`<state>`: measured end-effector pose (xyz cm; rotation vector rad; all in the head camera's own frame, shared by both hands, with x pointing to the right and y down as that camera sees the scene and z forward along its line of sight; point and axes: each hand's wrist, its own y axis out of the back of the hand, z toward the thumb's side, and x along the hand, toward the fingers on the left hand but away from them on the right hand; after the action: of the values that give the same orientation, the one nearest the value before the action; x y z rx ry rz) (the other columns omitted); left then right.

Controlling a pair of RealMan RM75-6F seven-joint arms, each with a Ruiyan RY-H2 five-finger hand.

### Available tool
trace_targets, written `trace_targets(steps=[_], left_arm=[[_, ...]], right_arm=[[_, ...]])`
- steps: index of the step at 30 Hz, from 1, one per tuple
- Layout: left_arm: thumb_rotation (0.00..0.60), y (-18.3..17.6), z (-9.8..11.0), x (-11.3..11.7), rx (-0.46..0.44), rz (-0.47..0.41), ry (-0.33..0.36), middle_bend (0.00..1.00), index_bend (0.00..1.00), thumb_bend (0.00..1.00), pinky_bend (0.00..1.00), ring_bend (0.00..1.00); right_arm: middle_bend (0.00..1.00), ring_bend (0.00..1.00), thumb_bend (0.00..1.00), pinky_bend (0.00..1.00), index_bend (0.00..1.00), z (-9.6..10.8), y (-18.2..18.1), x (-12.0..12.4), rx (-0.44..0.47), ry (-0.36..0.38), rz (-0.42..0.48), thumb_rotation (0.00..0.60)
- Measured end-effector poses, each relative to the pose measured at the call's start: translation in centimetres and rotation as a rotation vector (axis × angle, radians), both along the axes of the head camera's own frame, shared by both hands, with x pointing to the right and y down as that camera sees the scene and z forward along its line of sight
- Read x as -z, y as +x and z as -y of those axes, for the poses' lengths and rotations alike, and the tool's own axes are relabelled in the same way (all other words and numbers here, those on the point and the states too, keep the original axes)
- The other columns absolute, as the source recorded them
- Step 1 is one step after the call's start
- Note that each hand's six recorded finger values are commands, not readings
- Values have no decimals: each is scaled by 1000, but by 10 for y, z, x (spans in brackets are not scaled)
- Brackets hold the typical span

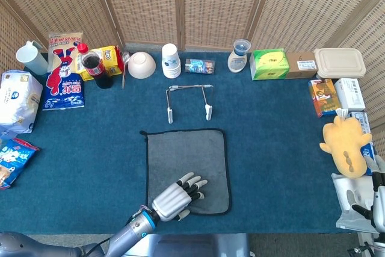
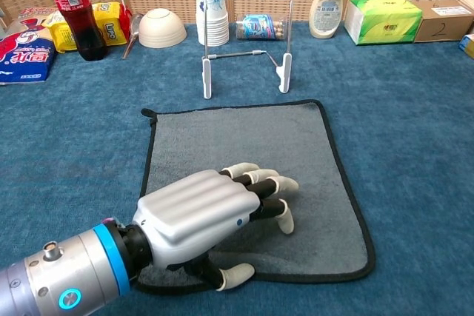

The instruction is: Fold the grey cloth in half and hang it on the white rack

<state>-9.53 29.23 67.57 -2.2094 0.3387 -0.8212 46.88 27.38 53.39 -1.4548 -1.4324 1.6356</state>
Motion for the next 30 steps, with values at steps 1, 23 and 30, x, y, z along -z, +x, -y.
trace_targets(steps=[1,23,30], left_arm=[[600,0,-1,0,2,0,-2,100,330,103,0,0],[600,-6,5,-3,56,8,5,133,401,203,0,0],[600,-5,6,-2,76,1,21,142,453,205,0,0]], right_arm=[[25,0,319,0,37,0,0,0,0,0,0,600],[25,0,319,0,37,-5,0,3,-9,2,1,600],[25,0,319,0,37,-5,2,2,-12,3,4,600]])
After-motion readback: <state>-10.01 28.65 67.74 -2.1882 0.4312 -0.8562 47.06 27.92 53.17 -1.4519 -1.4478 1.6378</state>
